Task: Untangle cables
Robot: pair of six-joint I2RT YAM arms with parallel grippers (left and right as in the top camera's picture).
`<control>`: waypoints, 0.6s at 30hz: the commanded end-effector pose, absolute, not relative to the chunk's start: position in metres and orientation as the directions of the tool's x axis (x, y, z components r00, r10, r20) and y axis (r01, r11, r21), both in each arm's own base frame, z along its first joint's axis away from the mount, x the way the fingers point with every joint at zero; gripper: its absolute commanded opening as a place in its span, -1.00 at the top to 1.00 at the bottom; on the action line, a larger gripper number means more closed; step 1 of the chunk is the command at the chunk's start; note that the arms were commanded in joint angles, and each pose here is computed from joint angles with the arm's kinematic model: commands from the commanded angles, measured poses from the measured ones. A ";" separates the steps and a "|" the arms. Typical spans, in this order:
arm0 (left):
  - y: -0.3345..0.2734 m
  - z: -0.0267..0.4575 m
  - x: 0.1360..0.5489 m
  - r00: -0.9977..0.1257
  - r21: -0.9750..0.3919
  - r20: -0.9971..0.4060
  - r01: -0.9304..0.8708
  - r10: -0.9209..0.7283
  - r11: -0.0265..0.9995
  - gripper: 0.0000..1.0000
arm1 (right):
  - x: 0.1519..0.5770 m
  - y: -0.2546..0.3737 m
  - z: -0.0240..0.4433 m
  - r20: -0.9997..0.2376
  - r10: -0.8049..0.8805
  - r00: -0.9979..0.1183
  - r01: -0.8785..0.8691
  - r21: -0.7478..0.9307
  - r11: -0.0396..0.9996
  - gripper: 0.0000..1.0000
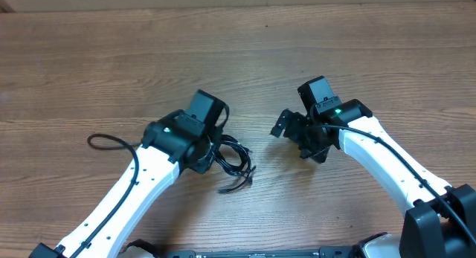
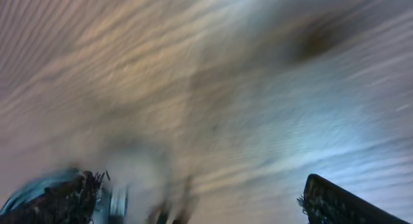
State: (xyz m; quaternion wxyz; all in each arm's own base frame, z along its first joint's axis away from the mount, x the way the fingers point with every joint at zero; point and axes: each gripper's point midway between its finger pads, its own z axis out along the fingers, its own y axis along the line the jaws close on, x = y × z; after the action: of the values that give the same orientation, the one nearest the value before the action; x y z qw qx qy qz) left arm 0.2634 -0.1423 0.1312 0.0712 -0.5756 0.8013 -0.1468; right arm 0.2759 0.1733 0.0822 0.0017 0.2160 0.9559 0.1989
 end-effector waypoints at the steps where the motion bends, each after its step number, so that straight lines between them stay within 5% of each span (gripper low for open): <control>1: -0.142 0.130 0.263 -0.060 -0.269 0.174 -0.963 -0.983 0.011 0.59 | 0.260 0.218 0.120 0.200 0.236 -0.951 0.309 0.599 0.739 -0.97; 8: -0.134 0.133 0.277 0.044 -0.291 0.203 -0.951 -0.978 -0.103 0.84 | 0.229 0.253 0.161 0.416 0.078 -0.906 0.385 0.733 0.560 -0.89; 11: -0.124 0.133 0.280 0.048 -0.311 0.154 -0.946 -0.987 -0.095 0.66 | 0.223 0.254 0.155 0.510 0.161 -0.845 0.500 0.645 0.578 -0.90; 14: -0.106 0.132 0.282 -0.081 -0.346 0.004 -0.935 -0.997 0.075 -0.06 | 0.222 0.252 0.138 0.503 0.275 -0.819 0.550 0.553 0.626 -0.90; 16: -0.093 0.132 0.282 -0.204 -0.330 -0.120 -0.915 -0.972 0.233 -0.24 | 0.221 0.252 0.128 0.484 0.346 -0.804 0.577 0.494 0.651 -0.92; 18: -0.080 0.132 0.279 -0.346 -0.275 -0.236 -0.873 -0.908 0.404 -0.18 | 0.220 0.251 0.119 0.452 0.406 -0.794 0.595 0.446 0.669 -0.92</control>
State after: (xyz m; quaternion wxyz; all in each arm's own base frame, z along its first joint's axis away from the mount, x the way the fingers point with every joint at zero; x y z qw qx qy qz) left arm 0.2747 -0.1071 0.1304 0.1092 -0.6476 0.7449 -0.1179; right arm 0.2132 0.2529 0.1211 -0.1964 0.2269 0.8915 0.3393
